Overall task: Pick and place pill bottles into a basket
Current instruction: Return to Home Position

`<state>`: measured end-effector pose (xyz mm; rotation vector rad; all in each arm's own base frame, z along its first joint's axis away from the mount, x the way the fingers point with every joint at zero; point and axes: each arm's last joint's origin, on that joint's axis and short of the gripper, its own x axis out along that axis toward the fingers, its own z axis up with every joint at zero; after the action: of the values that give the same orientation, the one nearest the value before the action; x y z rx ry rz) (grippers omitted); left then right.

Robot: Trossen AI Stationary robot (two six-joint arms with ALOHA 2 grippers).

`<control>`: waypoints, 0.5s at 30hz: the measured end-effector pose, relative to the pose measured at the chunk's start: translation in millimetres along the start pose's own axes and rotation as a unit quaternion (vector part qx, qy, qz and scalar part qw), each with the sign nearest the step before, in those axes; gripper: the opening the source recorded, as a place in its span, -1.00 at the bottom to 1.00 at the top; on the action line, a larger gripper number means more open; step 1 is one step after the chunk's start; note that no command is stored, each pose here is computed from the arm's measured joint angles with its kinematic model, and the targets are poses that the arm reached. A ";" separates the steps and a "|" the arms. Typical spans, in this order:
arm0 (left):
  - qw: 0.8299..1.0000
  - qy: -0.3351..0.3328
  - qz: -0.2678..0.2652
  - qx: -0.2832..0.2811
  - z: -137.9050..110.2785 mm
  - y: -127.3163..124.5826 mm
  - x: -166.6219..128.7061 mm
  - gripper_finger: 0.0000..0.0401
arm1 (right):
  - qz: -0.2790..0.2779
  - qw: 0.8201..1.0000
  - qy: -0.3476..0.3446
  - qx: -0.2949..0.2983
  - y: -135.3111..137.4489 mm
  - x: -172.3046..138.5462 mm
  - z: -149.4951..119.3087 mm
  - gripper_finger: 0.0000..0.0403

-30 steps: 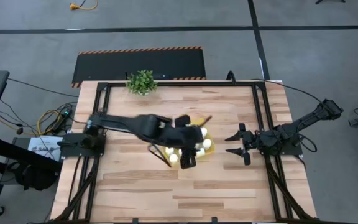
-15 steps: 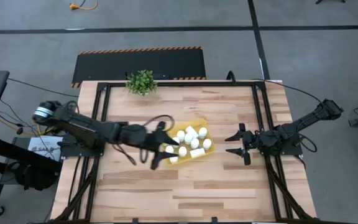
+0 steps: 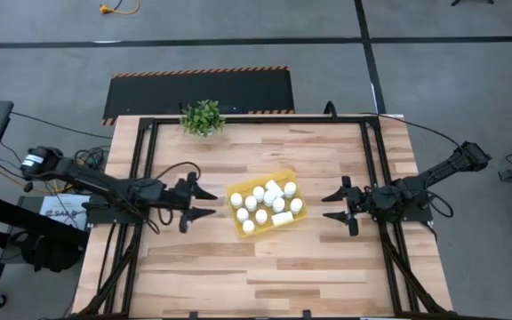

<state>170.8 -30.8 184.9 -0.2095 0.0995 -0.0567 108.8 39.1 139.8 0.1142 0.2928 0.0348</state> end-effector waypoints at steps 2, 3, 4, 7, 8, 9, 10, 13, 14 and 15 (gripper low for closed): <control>1.000 0.003 0.006 0.000 -11.0 4.1 -9.3 0.03 | 0.000 1.000 0.000 0.000 0.0 0.0 0.0 0.14; 1.000 0.000 0.005 -0.003 -15.9 5.9 -14.0 0.03 | 0.000 1.000 0.000 0.000 0.0 0.0 0.0 0.14; 1.000 -0.004 0.005 -0.010 -20.5 7.6 -18.3 0.03 | 0.000 1.000 0.000 0.000 0.0 0.0 0.0 0.14; 1.000 -0.004 0.006 -0.028 -31.2 11.3 -27.0 0.03 | 0.000 1.000 0.000 0.000 0.0 0.0 0.0 0.14; 1.000 -0.003 0.007 -0.027 -31.1 11.4 -28.0 0.03 | 0.000 1.000 0.000 0.000 0.0 0.0 0.0 0.14; 1.000 -0.002 0.010 -0.027 -30.8 11.8 -29.3 0.03 | 0.000 1.000 0.000 0.000 0.0 0.0 0.0 0.14; 1.000 -0.005 0.012 -0.027 -29.8 11.8 -30.7 0.03 | 0.000 1.000 0.000 0.000 0.0 0.0 0.0 0.14; 0.999 -0.006 0.031 -0.012 -29.7 13.2 -33.0 0.03 | 0.000 1.000 0.000 0.000 0.0 0.0 0.0 0.14; 0.999 0.000 0.039 -0.006 -31.0 14.0 -33.7 0.03 | 0.000 1.000 0.000 0.000 0.0 0.0 0.0 0.14; 0.999 0.010 0.049 -0.001 -33.0 15.0 -34.6 0.03 | 0.000 1.000 0.000 0.000 0.0 0.0 0.0 0.14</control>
<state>133.7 -20.7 152.8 -0.2068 0.1296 0.0385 108.8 39.1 139.8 0.1141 0.2930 0.0347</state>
